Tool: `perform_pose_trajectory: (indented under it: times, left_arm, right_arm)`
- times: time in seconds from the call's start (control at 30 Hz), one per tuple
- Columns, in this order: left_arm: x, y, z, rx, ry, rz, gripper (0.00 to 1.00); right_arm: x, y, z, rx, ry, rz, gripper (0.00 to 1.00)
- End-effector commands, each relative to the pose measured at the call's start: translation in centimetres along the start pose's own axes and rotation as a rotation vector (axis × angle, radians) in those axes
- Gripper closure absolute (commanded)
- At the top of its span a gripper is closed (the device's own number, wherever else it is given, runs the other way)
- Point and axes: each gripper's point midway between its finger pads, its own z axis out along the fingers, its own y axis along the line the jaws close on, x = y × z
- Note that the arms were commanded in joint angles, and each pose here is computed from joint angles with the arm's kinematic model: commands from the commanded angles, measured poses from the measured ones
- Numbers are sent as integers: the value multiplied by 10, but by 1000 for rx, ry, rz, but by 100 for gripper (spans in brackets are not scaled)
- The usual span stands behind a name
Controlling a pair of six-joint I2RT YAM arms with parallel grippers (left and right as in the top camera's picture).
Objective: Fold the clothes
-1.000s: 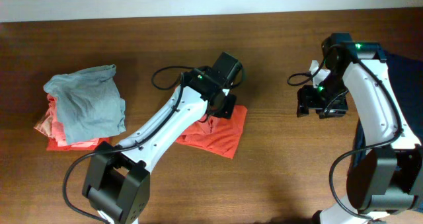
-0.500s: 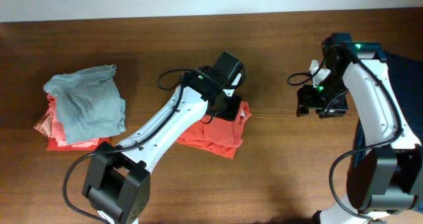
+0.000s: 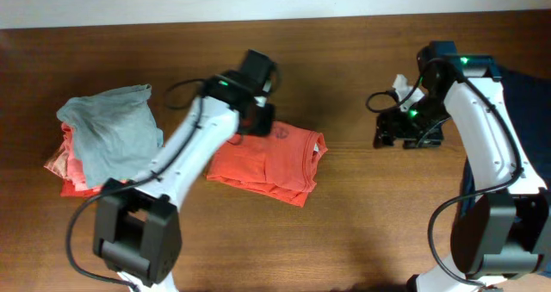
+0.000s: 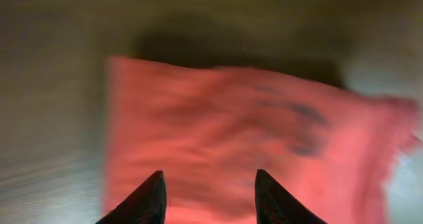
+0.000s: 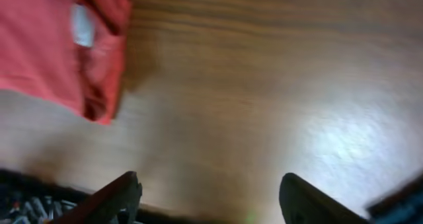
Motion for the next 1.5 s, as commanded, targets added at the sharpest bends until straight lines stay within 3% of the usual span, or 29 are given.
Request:
perform_pose_trajectory:
  times: [0.0, 0.17, 0.3, 0.67, 0.9, 0.97, 1.03, 1.13, 1.37, 1.47]
  left_arm:
    - [-9, 33, 2, -45, -5, -39, 57]
    - [-5, 52, 24, -32, 56, -77, 60]
    - [6, 57, 49, -45, 122, -85, 67]
    - [51, 65, 106, -81, 334, -62, 68]
    - [65, 66, 104, -91, 396, -60, 68]
    - [71, 67, 102, -96, 422, -60, 69]
    - [79, 68, 97, -103, 460, -60, 84]
    - [94, 70, 90, -114, 526, -62, 98]
    - [124, 61, 71, -129, 663, -66, 99]
    - [128, 44, 70, -83, 677, -58, 100]
  right_arm:
    - [2, 32, 12, -91, 7, -94, 25]
    - [0, 69, 40, -148, -2, -205, 27]
    - [3, 99, 69, -210, -12, -273, 48]
    - [33, 139, 138, -254, -7, -431, 48]
    - [46, 110, 184, -141, 113, -373, 48]
    - [49, 98, 198, -92, 149, -337, 58]
    - [48, 81, 210, -14, 170, -271, 75]
    - [45, 61, 216, 80, 170, -191, 87]
    - [16, 29, 209, 203, 69, -171, 86]
    - [0, 20, 204, 232, 17, -187, 69]
